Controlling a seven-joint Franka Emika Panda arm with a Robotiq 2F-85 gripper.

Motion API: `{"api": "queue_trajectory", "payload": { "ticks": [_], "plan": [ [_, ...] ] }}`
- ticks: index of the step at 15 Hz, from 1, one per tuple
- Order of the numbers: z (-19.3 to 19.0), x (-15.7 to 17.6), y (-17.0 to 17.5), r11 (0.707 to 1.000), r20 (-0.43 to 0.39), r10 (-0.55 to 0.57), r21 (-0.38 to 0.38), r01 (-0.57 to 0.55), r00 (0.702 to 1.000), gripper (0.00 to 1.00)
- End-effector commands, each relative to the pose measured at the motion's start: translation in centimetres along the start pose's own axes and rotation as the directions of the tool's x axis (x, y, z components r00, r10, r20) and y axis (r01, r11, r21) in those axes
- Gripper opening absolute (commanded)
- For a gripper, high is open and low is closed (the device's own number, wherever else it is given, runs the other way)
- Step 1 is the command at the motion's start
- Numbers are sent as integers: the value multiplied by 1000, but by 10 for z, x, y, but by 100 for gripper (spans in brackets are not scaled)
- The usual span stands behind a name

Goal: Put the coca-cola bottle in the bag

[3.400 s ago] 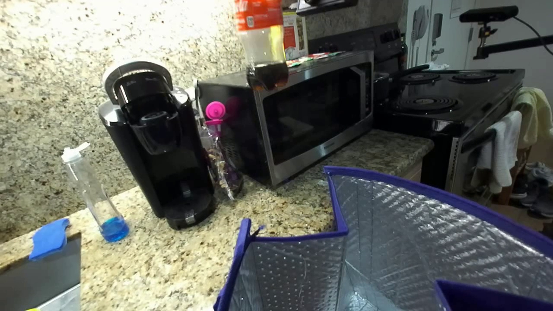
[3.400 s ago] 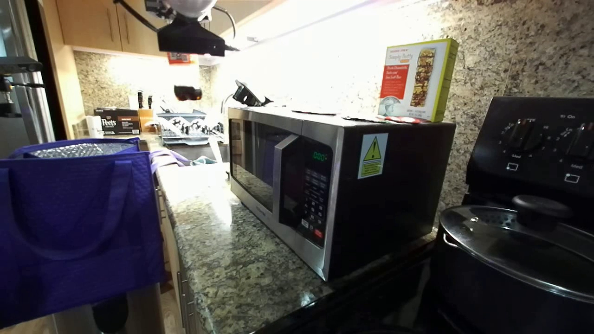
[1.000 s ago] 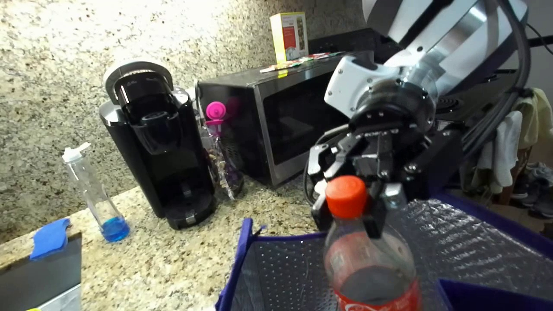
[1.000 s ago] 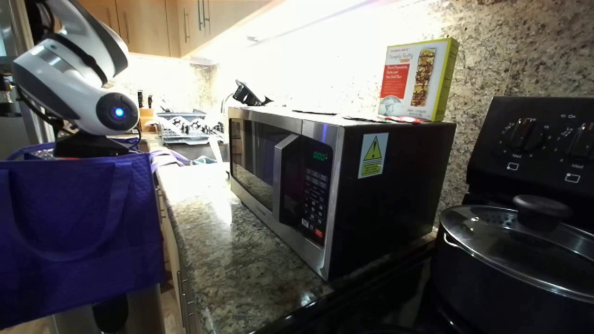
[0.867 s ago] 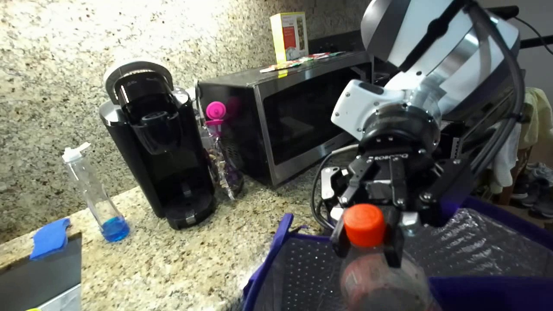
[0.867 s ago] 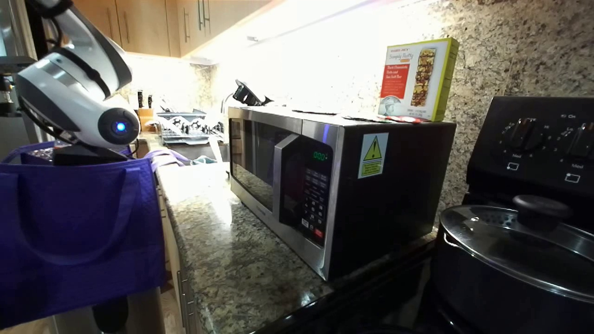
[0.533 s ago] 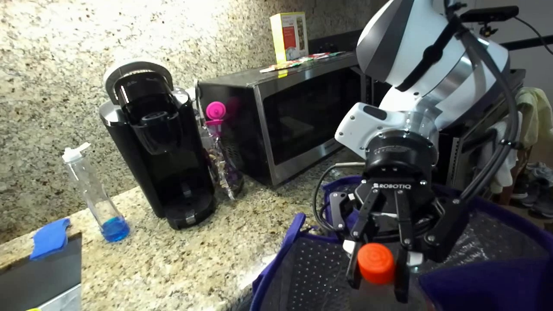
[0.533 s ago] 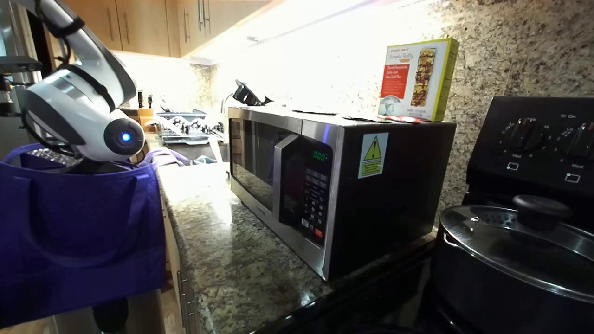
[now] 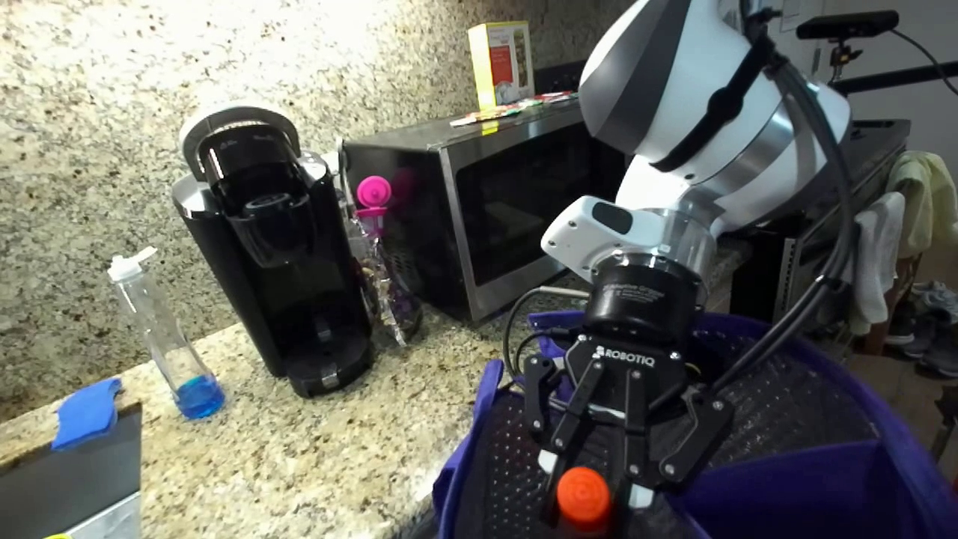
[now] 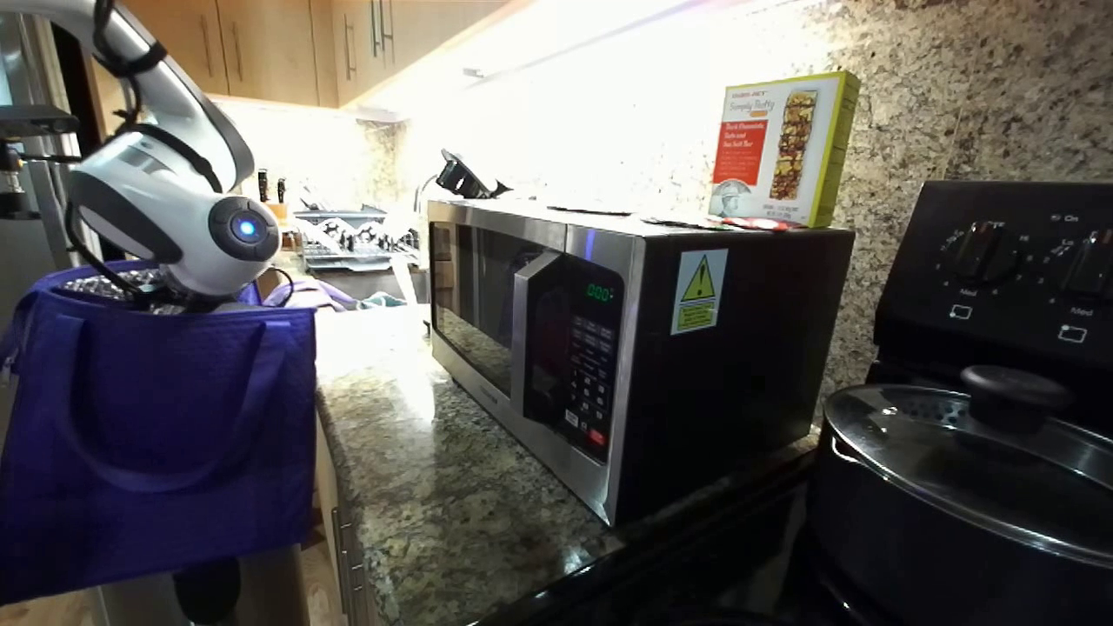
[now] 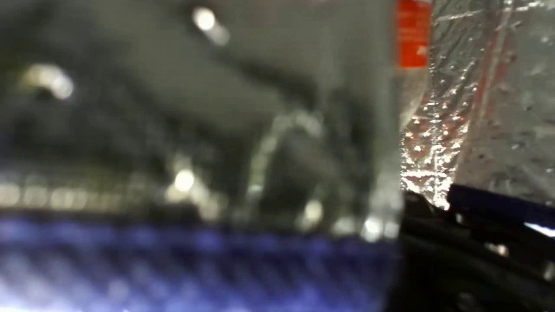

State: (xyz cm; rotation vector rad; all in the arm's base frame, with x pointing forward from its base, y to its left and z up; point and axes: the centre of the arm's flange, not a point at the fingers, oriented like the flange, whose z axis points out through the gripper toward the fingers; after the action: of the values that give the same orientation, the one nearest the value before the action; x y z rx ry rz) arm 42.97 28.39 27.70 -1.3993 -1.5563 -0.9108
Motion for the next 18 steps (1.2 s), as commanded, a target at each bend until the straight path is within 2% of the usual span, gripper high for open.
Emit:
{"api": "queue_trajectory", "payload": {
  "ticks": [1,2,3,9,11,15,18],
  "plan": [
    [18,-20,27,999,-14,-23,-26,22,1000,20],
    [19,-22,30,999,-15,-17,-30,16,1000,61],
    [19,-23,31,999,-18,-17,-38,17,1000,62],
    [13,-12,34,998,-34,-46,-38,44,998,98],
    [8,4,24,996,-40,-68,-66,66,997,100],
    [-3,50,2,985,-138,-78,-163,55,987,100],
    [-16,85,-14,974,-194,-51,-228,6,980,100]
  ]
}}
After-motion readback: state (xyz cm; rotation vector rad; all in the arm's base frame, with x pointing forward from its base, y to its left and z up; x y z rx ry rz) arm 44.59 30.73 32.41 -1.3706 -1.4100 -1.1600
